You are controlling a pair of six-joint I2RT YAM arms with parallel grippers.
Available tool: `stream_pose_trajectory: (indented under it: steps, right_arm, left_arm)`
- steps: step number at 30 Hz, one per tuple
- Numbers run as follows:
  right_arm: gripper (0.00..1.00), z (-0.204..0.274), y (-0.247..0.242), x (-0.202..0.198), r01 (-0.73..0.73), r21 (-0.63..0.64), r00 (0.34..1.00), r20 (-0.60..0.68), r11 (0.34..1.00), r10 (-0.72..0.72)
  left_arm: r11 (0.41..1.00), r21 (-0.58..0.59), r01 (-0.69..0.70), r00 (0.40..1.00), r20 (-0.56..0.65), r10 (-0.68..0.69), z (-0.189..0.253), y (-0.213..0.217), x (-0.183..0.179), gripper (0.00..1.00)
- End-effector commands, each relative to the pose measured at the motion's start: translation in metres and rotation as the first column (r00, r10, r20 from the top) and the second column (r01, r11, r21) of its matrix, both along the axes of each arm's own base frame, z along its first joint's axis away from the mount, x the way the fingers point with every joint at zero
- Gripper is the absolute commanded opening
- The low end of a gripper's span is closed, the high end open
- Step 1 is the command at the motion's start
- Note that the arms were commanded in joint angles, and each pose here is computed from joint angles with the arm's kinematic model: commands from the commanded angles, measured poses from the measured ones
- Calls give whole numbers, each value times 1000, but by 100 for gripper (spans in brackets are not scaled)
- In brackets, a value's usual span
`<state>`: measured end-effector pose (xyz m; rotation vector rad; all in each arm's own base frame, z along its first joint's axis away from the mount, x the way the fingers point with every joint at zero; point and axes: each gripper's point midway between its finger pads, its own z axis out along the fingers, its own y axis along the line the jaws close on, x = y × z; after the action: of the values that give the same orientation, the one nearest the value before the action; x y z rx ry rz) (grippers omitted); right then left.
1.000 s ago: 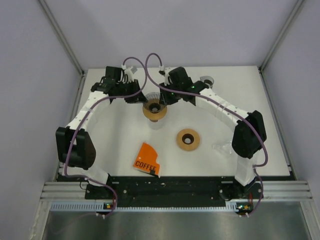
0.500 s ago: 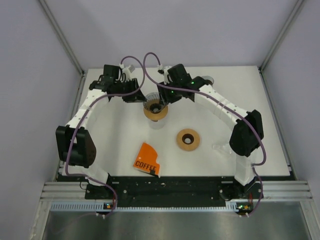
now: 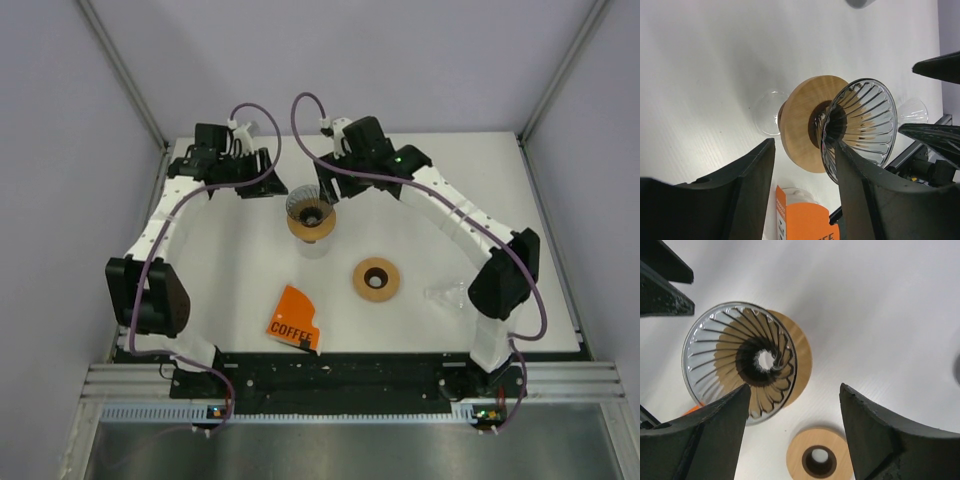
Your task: Place the coffee filter in the dripper
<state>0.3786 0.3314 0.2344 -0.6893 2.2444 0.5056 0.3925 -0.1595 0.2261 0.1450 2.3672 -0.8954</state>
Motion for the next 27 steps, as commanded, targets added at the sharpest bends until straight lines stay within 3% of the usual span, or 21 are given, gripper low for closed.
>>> stream_pose_trajectory:
  steps: [1, 5, 9, 13, 16, 18, 27]
  right_arm:
    - [73, 50, -17, -29, -9, 43, 994, 105, 999, 5]
    - [99, 59, -13, -75, -86, -23, 977, 195, 996, 89]
    - [99, 61, 2, -129, -190, -53, 949, 246, 980, 197]
    - [98, 28, 17, -168, -284, -25, 949, 137, 959, 284]
    - [87, -8, 26, -192, -333, 17, 943, 30, 943, 333]
    - [83, -30, 29, -204, -344, 29, 938, -23, 939, 345]
    - [84, -111, 46, -223, -328, 68, 922, -194, 942, 335]
  left_arm:
    - [999, 36, -3, 988, 154, -2, 43, 15, -7, 59]
    - [997, 77, -3, 979, 204, -12, 51, 24, -19, 63]
    - [995, 99, -1, 968, 251, -24, 59, 31, -35, 68]
    - [994, 109, 11, 964, 264, -40, 62, 34, -52, 68]
    - [992, 127, 8, 959, 281, -44, 65, 39, -62, 68]
    - [990, 142, -3, 952, 303, -41, 68, 43, -66, 68]
    - [988, 153, -15, 936, 350, -40, 70, 49, -79, 69]
